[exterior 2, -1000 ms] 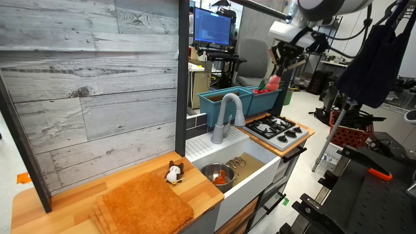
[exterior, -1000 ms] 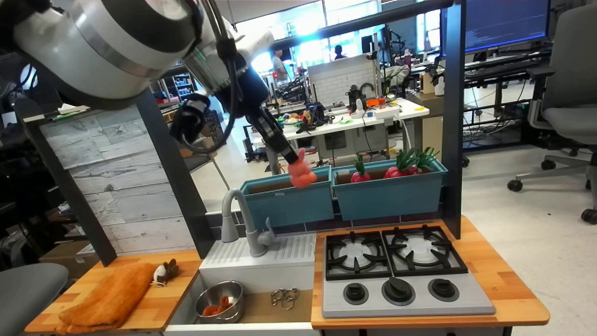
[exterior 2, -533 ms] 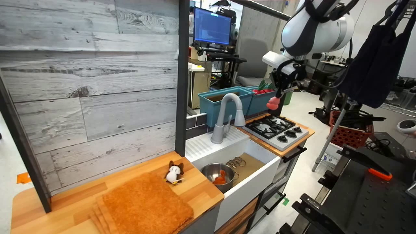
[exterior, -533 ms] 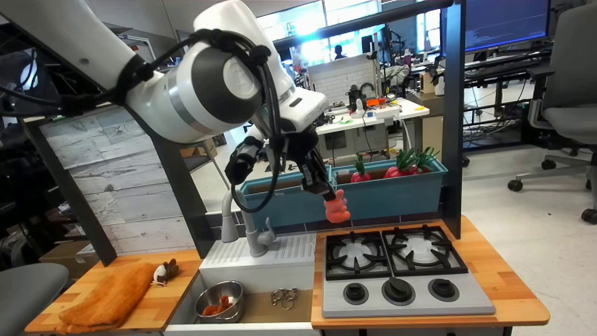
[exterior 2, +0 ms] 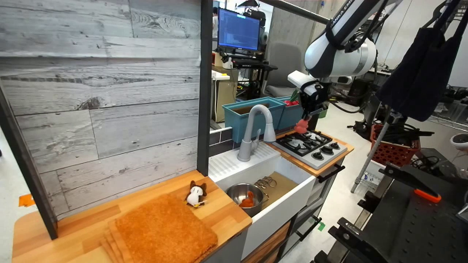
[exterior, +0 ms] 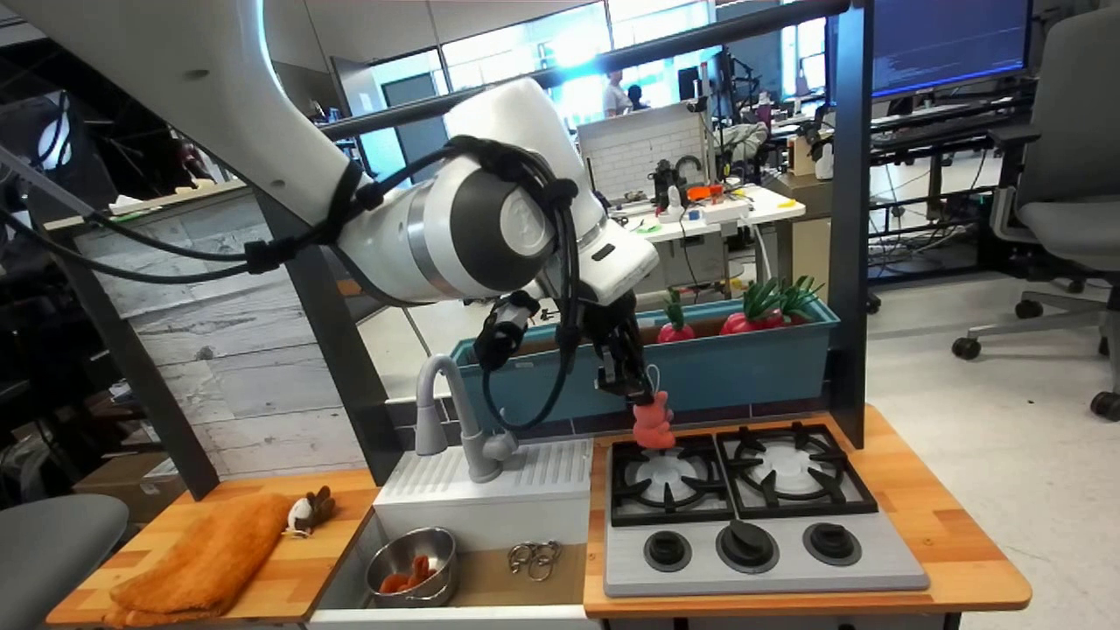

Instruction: Wipe the counter with the towel, then pick up the plush toy from the sink and put them on the stove and counter

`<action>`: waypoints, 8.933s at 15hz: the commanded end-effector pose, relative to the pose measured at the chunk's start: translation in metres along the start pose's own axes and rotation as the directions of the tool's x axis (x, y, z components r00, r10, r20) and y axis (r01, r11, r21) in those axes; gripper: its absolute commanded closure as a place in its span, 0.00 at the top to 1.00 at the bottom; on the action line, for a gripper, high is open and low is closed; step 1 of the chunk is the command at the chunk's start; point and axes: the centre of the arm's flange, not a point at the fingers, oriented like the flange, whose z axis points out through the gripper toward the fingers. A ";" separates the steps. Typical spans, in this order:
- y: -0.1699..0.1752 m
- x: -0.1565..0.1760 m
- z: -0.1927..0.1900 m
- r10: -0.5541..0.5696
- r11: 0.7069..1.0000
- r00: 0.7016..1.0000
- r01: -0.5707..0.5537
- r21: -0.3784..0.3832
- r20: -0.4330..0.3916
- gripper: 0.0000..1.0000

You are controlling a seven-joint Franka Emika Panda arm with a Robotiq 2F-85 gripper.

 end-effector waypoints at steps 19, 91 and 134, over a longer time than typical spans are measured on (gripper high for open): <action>0.039 -0.148 -0.243 -0.663 0.742 0.691 0.658 0.128 0.289 1.00; 0.047 -0.376 0.124 -0.925 0.117 0.167 0.980 -0.163 0.341 1.00; 0.073 -0.373 0.063 -0.982 0.050 0.087 0.975 -0.215 0.166 1.00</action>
